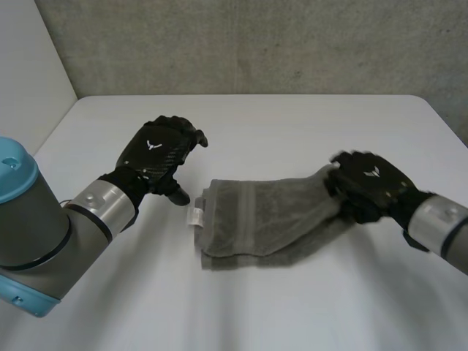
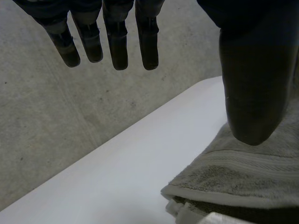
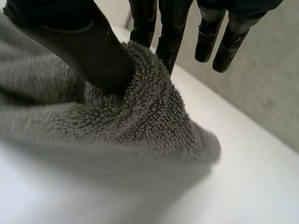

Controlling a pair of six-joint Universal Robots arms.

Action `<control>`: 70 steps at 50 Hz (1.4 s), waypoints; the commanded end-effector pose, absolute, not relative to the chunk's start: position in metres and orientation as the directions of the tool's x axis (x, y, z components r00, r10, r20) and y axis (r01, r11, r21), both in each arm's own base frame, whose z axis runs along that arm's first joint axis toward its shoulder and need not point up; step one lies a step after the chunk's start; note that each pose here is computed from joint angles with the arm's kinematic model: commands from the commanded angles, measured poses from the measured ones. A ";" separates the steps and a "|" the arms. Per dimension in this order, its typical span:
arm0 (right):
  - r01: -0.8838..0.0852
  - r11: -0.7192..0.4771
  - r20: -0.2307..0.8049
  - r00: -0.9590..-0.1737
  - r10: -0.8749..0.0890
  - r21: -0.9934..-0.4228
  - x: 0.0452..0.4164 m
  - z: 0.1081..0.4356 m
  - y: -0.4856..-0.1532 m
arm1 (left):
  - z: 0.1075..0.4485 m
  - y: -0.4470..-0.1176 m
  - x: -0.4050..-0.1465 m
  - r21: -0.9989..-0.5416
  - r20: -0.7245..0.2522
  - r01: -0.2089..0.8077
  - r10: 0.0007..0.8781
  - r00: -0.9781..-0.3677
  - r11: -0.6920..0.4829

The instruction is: Fold the towel.

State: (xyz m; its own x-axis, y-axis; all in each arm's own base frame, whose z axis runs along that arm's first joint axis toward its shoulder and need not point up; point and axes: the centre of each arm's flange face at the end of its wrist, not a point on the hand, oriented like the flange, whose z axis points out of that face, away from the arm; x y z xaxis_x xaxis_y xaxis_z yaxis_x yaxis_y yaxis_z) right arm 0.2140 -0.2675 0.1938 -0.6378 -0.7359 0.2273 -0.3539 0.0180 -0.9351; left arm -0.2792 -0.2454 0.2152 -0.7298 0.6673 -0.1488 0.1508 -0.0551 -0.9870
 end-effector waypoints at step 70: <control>-0.172 0.385 -0.132 -0.751 -0.647 -0.907 0.300 0.105 -0.266 | 0.110 -0.241 -0.307 -0.938 -0.071 0.252 0.582 -0.810 0.236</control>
State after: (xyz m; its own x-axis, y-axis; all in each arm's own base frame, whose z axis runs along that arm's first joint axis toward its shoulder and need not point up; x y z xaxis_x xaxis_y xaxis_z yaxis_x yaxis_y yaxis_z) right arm 0.2970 -0.2654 0.1188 -0.7493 -0.6485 -0.1345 -0.1521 0.3662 -0.9180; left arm -0.3101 -0.2396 0.1254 -0.8082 0.5888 -0.0095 0.1834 0.2363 -0.9542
